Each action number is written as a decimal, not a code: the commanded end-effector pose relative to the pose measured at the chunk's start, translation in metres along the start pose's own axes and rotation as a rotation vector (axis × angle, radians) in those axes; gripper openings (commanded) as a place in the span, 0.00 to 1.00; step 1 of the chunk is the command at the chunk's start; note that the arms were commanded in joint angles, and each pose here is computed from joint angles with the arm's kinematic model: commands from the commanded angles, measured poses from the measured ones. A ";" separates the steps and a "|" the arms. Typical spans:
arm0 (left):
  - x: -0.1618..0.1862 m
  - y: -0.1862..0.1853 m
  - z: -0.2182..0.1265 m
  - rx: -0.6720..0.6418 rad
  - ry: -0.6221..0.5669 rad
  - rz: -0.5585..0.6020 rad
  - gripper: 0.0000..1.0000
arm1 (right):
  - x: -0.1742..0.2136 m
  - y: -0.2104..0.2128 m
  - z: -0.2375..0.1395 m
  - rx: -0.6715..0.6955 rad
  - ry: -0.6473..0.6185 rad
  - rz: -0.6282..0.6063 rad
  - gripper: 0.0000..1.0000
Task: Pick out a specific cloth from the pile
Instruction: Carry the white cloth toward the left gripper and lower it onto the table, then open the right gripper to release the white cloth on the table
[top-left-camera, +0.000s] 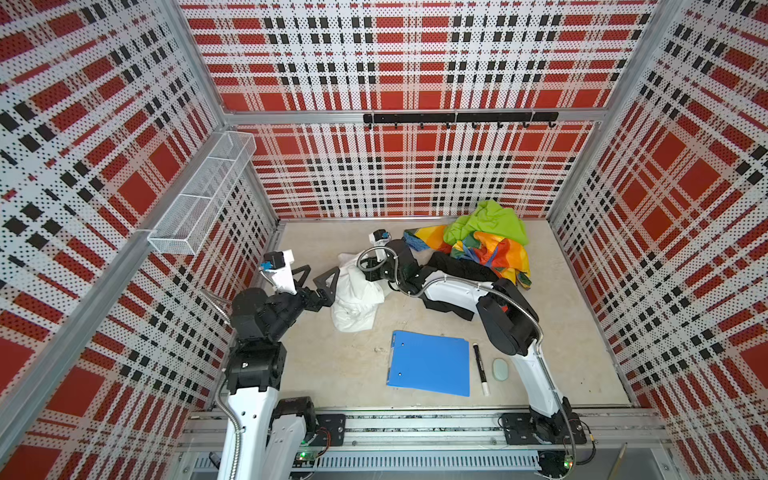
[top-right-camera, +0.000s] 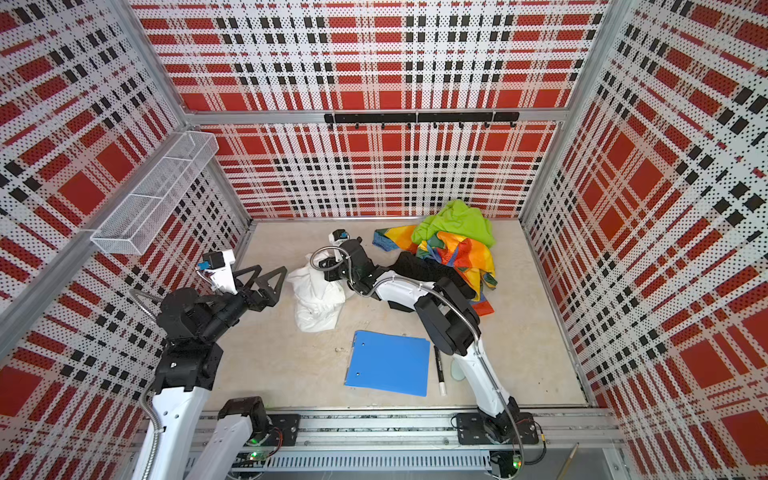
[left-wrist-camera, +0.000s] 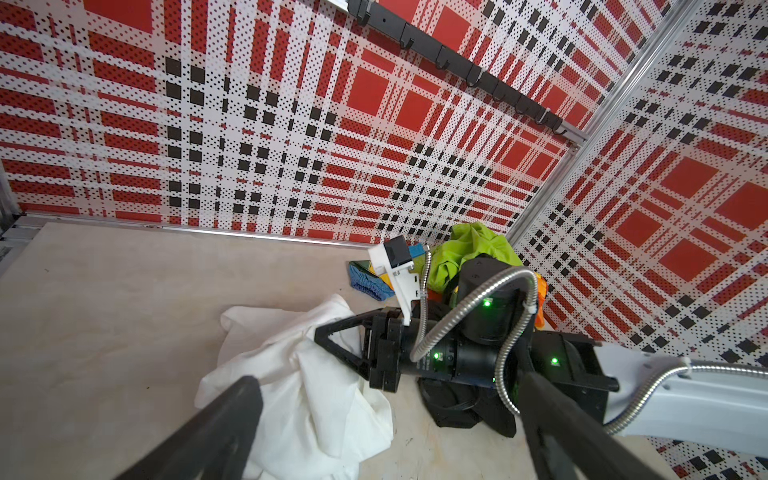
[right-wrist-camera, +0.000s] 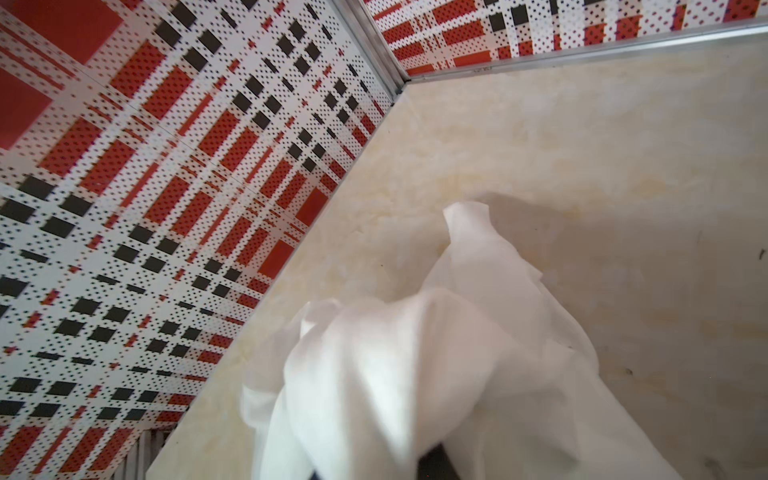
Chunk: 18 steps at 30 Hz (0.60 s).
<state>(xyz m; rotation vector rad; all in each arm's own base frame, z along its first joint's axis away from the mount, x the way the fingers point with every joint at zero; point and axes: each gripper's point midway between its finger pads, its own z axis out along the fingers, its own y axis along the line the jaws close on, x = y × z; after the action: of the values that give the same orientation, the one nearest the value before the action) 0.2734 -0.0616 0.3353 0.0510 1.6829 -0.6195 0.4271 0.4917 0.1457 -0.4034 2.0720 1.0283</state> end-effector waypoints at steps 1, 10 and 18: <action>-0.002 -0.001 0.000 0.014 -0.014 0.004 0.99 | 0.022 -0.022 0.012 0.058 0.028 -0.009 0.00; -0.002 0.000 0.001 0.014 -0.013 0.005 0.99 | 0.071 -0.062 0.032 0.181 0.132 0.004 0.04; 0.000 0.001 0.002 0.013 -0.007 0.001 0.99 | 0.082 -0.085 0.048 0.295 0.178 -0.026 0.10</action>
<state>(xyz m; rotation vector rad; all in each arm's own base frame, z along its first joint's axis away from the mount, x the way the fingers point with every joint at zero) 0.2741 -0.0629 0.3343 0.0570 1.6868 -0.6293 0.4495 0.4933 0.0681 -0.3531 2.2105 0.8361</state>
